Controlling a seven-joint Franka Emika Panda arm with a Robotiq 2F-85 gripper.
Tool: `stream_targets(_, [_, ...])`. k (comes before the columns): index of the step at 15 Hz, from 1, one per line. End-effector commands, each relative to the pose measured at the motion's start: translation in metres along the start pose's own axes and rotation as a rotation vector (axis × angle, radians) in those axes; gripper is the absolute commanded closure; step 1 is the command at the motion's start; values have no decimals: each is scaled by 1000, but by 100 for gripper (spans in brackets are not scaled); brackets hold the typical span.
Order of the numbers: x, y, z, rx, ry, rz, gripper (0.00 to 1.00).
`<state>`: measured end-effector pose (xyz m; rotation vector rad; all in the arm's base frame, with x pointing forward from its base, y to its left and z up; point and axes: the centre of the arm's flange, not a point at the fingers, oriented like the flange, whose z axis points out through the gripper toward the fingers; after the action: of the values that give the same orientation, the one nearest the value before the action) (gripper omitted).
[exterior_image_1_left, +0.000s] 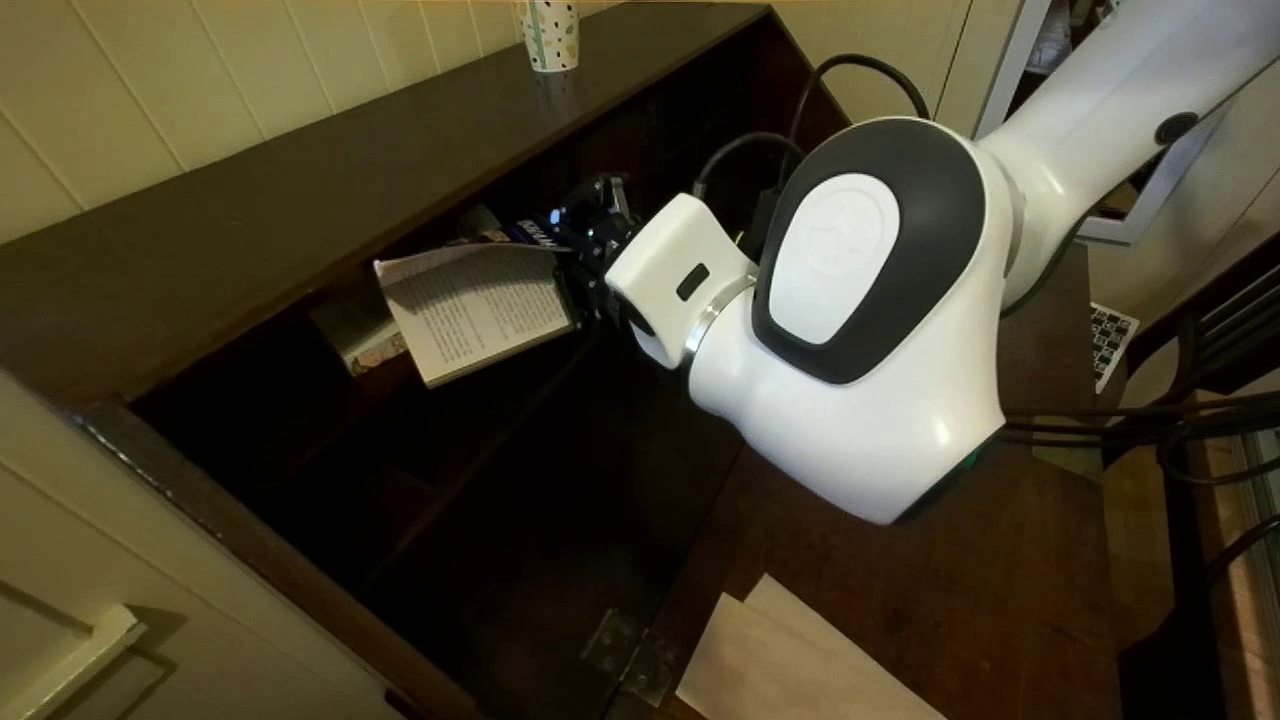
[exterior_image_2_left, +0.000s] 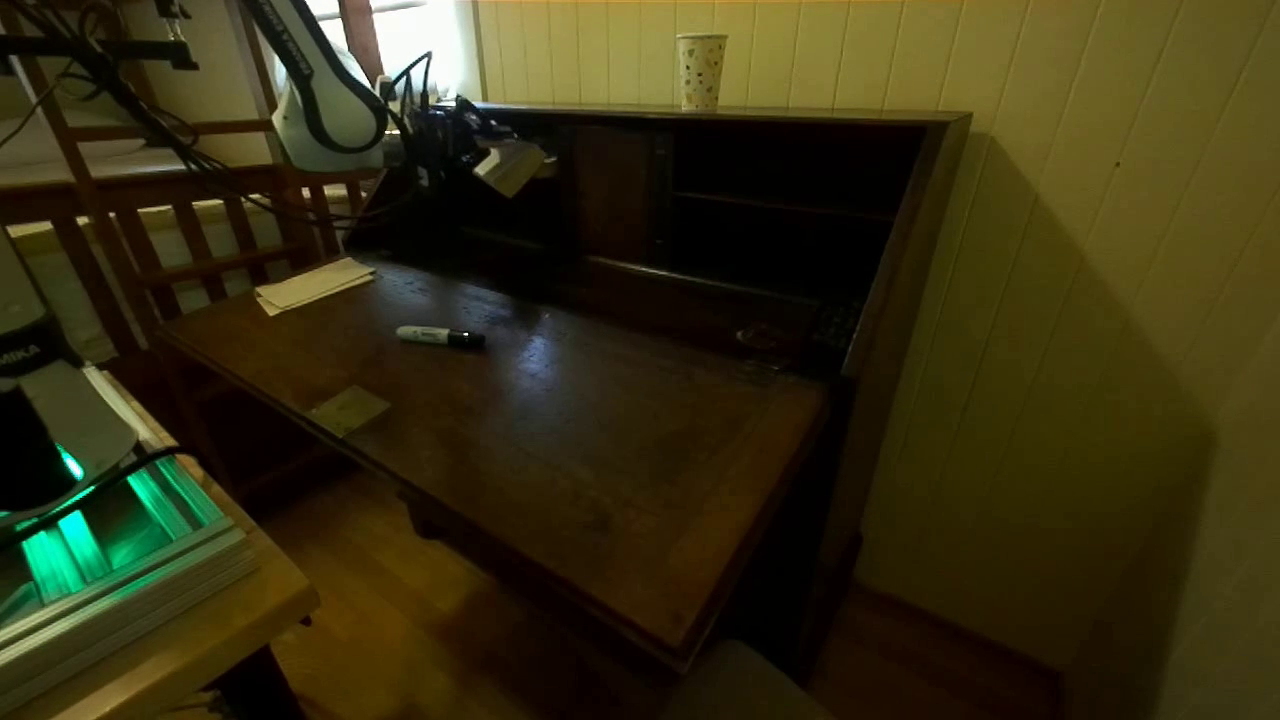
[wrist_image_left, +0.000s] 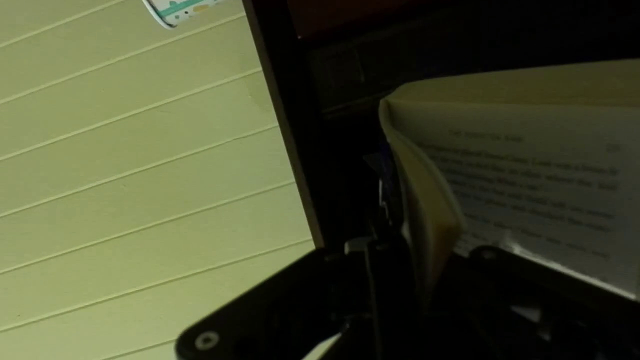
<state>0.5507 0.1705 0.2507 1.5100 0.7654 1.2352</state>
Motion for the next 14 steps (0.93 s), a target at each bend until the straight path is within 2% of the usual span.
stream_targets(1, [7,2,11,-56,64,40,99])
stream_targets(6, [9,-2,16,-165,136,55,99])
stream_targets(14, [6,-42,30,-171,137,56,99])
